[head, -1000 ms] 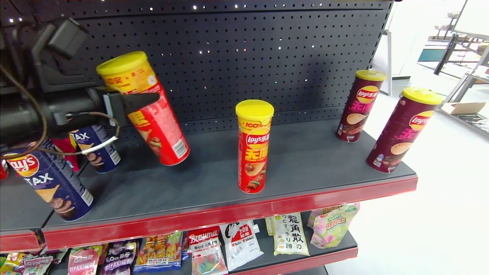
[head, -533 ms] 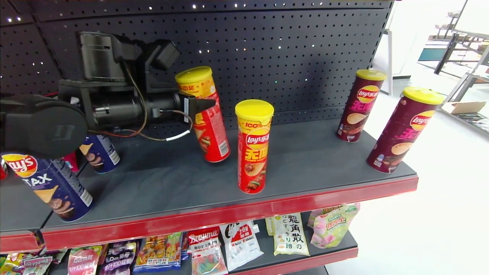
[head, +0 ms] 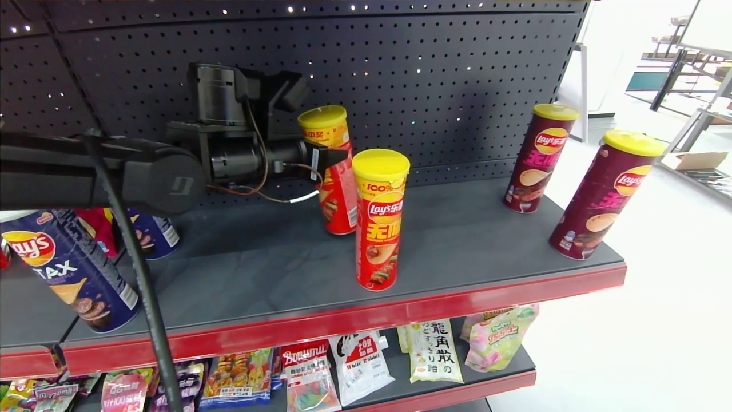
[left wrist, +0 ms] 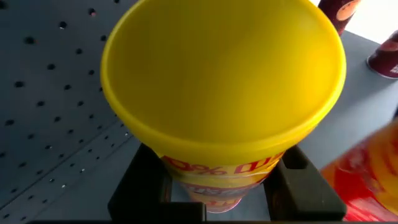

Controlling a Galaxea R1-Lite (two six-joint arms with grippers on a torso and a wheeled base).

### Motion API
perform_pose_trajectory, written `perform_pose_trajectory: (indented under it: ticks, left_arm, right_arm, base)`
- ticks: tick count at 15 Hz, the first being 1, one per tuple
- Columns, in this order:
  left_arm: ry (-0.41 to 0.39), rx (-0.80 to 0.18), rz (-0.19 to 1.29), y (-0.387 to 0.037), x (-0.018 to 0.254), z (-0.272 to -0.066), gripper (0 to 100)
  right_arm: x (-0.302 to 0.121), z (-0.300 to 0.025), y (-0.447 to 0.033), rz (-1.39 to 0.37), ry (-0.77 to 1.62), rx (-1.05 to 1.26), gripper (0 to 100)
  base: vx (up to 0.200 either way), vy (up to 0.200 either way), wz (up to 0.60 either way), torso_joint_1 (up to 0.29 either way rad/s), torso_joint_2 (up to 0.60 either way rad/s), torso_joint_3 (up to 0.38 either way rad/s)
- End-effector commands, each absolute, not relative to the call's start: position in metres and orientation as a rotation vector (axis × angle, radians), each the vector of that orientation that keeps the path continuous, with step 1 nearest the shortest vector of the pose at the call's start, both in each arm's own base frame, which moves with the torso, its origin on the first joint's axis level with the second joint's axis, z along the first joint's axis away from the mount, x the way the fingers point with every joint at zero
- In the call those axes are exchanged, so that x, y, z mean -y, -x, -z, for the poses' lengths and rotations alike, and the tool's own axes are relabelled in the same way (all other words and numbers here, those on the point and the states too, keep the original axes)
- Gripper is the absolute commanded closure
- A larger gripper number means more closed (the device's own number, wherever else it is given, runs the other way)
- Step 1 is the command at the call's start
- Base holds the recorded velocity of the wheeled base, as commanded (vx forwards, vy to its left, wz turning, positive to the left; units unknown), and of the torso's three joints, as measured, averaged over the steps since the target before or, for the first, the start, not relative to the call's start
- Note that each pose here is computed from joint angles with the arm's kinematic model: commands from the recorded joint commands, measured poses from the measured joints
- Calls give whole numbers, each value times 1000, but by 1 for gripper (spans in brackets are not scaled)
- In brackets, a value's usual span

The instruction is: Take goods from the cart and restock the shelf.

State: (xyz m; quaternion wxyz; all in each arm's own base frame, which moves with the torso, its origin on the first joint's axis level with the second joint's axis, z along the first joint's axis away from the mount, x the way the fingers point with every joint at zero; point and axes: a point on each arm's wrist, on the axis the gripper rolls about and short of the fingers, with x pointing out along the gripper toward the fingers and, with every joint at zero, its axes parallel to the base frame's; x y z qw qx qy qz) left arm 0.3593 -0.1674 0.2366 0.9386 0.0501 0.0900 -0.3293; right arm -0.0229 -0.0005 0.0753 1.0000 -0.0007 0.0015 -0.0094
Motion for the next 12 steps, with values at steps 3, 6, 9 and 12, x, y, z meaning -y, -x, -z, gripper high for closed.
perform_pose_trajectory:
  ticks: [3, 6, 9, 12]
  left_arm:
    - [-119, -196, 676, -373, 174, -223, 100]
    - [-118, -169, 675, -382, 178, -224, 100]
    - [-120, -178, 678, -383, 180, -221, 100]
    - [-122, -179, 679, -383, 179, -221, 100]
  right_arm:
    - [0, -75, 23, 18, 2, -3, 0]
    - [0, -75, 23, 18, 2, -3, 0]
    - [0, -75, 23, 18, 2, -3, 0]
    - [0, -75, 23, 18, 2, -3, 0]
  base:
    - [0, 0, 0, 0, 0, 0]
    - [0, 0, 0, 0, 0, 0]
    - [0, 0, 0, 0, 0, 0]
    - [0, 0, 0, 0, 0, 0]
